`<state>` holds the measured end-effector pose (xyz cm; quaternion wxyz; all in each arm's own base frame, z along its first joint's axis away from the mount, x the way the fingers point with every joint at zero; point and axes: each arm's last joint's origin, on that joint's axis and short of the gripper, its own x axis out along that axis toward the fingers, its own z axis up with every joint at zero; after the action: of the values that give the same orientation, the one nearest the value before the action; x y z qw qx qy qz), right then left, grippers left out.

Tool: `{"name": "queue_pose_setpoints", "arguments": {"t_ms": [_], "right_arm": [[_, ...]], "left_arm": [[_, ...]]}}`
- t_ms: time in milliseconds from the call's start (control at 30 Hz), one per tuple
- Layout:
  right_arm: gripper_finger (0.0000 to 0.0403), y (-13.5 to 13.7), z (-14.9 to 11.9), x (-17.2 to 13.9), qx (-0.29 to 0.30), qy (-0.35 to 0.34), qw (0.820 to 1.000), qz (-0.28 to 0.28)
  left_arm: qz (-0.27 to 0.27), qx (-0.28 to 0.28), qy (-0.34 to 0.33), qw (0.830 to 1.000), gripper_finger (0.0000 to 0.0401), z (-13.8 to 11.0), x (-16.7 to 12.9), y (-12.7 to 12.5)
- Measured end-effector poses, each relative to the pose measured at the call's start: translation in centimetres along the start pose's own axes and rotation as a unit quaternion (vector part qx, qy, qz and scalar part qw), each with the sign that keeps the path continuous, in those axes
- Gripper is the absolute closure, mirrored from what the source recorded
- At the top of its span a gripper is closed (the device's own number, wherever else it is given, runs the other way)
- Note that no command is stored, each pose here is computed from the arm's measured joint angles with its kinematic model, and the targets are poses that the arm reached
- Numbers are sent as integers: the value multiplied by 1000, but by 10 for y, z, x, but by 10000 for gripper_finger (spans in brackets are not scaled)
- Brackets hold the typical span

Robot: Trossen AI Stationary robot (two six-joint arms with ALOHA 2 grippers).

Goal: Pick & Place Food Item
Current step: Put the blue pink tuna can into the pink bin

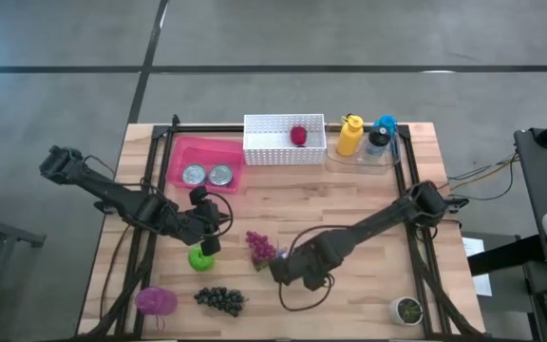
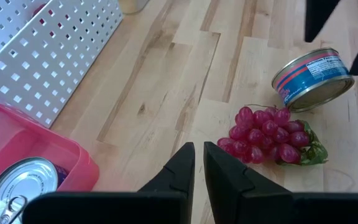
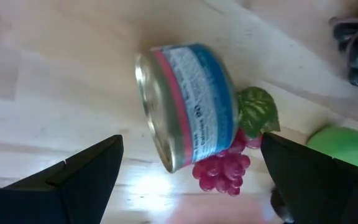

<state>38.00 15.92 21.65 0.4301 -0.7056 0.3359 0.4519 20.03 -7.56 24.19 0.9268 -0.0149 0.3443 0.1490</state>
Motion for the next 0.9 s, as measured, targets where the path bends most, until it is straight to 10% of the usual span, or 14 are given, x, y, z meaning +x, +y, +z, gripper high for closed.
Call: {"name": "queue_pose_setpoints", "arguments": {"t_ms": [900], "right_arm": [[23,10,-28,30,-53,-69,996,-28]], "left_arm": [[0,0,0,1000,363,0,0,0]]}}
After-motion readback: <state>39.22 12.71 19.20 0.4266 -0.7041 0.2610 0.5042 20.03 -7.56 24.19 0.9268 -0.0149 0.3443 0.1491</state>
